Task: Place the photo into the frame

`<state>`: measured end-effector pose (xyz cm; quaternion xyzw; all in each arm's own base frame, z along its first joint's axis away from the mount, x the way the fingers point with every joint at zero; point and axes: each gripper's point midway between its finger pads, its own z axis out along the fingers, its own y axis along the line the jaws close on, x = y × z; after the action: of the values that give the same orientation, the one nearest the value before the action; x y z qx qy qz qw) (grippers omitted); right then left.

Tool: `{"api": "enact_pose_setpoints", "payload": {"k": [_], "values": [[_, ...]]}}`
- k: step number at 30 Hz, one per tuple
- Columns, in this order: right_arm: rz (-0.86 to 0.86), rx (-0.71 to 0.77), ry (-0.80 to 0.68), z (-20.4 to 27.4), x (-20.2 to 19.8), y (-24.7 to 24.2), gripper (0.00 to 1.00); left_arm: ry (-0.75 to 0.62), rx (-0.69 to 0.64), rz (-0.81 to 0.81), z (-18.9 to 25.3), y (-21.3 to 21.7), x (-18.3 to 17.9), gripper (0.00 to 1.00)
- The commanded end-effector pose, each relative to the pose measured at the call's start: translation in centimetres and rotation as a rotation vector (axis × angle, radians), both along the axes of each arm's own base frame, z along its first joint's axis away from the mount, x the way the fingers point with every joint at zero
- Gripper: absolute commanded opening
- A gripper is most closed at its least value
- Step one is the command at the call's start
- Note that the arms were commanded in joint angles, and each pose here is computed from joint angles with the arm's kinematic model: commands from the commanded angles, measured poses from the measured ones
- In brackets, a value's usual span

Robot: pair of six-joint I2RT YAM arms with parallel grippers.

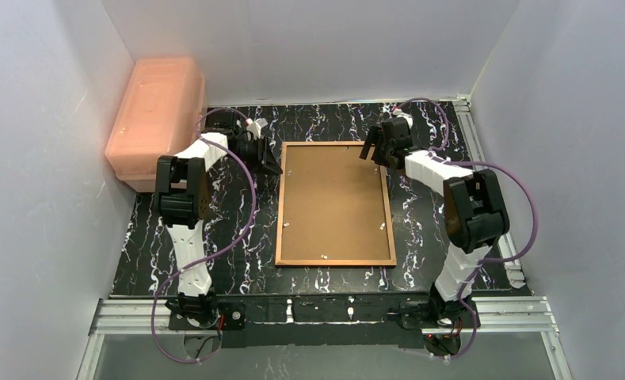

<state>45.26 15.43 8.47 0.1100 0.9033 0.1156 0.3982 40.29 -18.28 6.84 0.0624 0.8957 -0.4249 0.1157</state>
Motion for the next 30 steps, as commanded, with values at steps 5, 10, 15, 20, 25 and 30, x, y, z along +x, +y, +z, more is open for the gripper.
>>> {"api": "enact_pose_setpoints", "payload": {"k": [5, 10, 15, 20, 25, 30], "values": [[0.026, -0.002, 0.0, -0.9, 3.7, 0.7, 0.93, 0.07, 0.023, 0.023, -2.8, 0.1, 1.5, 0.19], [0.041, 0.038, 0.022, -2.1, 4.5, 1.3, 0.93, 0.094, 0.012, 0.006, -3.4, -0.4, 0.0, 0.16], [0.072, 0.107, 0.029, -2.6, 5.0, 2.4, 0.93, 0.118, 0.007, -0.037, -3.9, -0.9, -2.4, 0.13], [0.126, 0.168, 0.064, -3.3, 5.1, 3.9, 0.93, 0.142, 0.014, -0.098, -4.1, -1.5, -5.4, 0.12], [0.116, 0.174, 0.033, -1.8, 5.3, 3.1, 0.93, 0.148, 0.039, -0.15, -3.8, -1.2, -7.9, 0.11], [0.083, 0.192, -0.041, 1.4, 5.9, 0.5, 0.94, 0.107, 0.061, -0.25, -0.9, -0.2, -9.6, 0.13]]}}
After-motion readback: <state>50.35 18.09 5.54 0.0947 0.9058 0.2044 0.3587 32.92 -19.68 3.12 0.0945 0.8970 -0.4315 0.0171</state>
